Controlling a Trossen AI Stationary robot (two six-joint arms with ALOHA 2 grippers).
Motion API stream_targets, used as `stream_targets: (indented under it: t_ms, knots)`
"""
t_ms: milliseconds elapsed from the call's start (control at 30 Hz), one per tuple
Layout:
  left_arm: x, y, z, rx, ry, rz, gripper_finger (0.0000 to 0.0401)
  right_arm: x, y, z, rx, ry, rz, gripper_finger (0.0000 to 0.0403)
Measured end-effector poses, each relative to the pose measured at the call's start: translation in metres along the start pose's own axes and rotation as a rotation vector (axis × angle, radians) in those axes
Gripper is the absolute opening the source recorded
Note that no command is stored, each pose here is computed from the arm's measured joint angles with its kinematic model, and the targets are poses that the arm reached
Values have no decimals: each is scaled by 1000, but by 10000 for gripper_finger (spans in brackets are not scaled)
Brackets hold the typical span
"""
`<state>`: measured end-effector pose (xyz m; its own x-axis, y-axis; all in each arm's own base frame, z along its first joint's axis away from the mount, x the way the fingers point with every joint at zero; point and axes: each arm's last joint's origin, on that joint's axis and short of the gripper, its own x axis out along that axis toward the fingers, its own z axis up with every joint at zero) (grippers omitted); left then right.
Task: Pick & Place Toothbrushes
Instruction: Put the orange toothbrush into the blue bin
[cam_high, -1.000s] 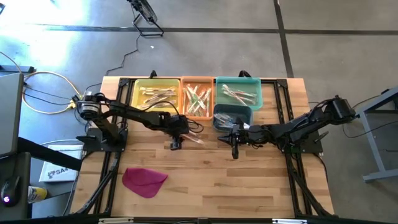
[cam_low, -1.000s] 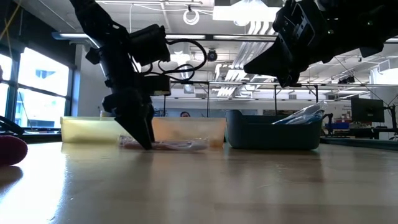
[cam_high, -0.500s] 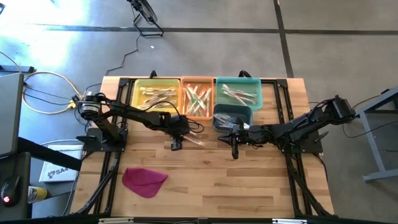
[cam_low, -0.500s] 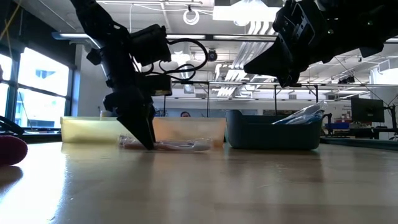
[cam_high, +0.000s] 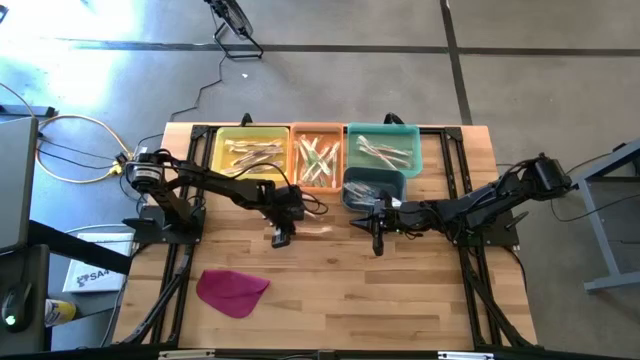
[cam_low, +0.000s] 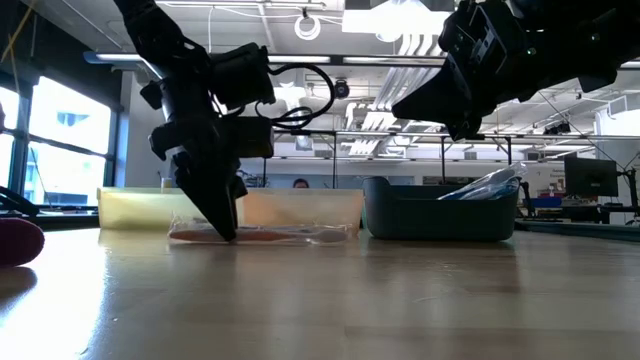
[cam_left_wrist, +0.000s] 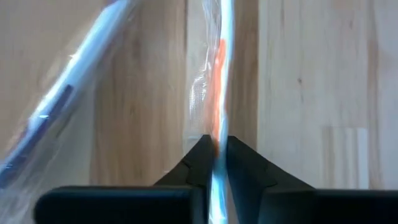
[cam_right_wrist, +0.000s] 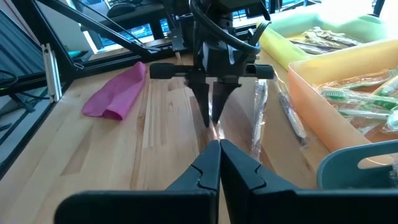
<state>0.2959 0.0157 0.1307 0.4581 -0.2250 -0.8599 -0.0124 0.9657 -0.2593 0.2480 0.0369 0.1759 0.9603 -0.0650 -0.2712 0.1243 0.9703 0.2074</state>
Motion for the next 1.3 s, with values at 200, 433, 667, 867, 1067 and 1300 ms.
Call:
stream_targets:
  t_ms: [200, 433, 667, 867, 1067, 1300]
  knots:
    - [0, -1, 0, 0, 3, -25, 12, 0, 0, -1, -2, 8, -2, 2]
    - [-2, -2, 0, 2, -1, -65, 20, 0, 1, -1, 6, 16, 44, 2]
    - [-22, -10, 5, 25, -69, -139, 16, -7, 5, 8, 39, -4, 147, 2]
    - [-46, -17, 14, 68, -182, -150, 16, -22, 10, 27, 9, -76, 270, 2]
    - [-72, -25, 28, 112, -308, -154, 15, -44, 13, 48, -6, -182, 381, 2]
    - [-106, -35, 65, 238, -456, -86, 15, -66, 12, 65, -68, -302, 388, 2]
